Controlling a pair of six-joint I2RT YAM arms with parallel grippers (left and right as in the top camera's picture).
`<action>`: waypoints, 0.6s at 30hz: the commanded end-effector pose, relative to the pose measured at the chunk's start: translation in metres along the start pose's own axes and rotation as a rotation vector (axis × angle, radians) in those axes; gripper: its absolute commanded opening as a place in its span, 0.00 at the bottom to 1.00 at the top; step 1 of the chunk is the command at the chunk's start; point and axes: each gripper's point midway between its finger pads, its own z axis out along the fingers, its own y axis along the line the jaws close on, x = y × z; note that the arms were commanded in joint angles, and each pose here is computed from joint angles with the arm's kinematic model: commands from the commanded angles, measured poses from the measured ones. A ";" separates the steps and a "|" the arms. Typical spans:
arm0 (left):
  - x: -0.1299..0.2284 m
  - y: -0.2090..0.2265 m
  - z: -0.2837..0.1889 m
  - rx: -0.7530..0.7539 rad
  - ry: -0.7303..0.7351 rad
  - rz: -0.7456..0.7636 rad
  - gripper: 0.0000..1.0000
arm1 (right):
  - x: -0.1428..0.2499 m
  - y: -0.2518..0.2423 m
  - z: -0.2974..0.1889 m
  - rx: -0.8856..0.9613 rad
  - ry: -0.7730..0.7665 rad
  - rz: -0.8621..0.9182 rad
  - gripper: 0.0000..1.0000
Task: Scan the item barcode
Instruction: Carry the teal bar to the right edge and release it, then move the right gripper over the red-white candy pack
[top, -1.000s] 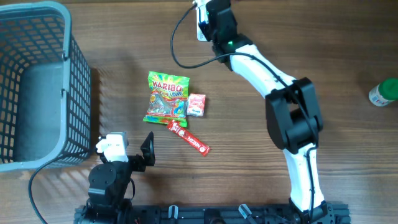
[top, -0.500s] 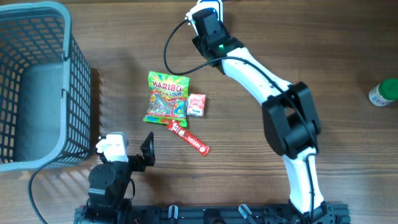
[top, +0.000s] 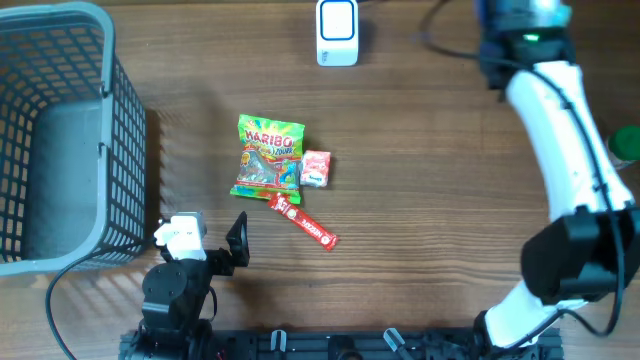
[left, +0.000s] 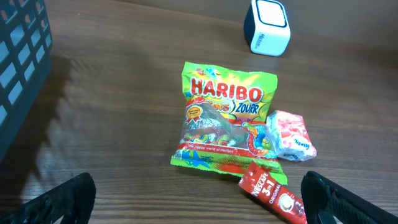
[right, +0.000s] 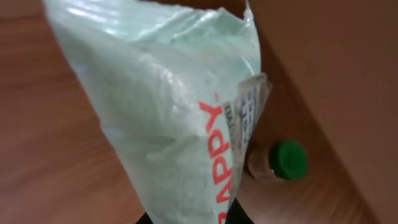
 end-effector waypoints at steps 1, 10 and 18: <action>0.001 0.003 0.001 -0.015 -0.002 -0.006 1.00 | 0.029 -0.033 0.091 -0.006 0.080 0.148 0.04; 0.001 0.003 0.001 -0.015 -0.002 -0.006 1.00 | 0.053 -0.141 0.166 -0.015 0.150 0.561 0.04; 0.001 0.003 0.001 -0.015 -0.002 -0.006 1.00 | 0.082 -0.209 0.185 0.053 0.191 0.713 0.05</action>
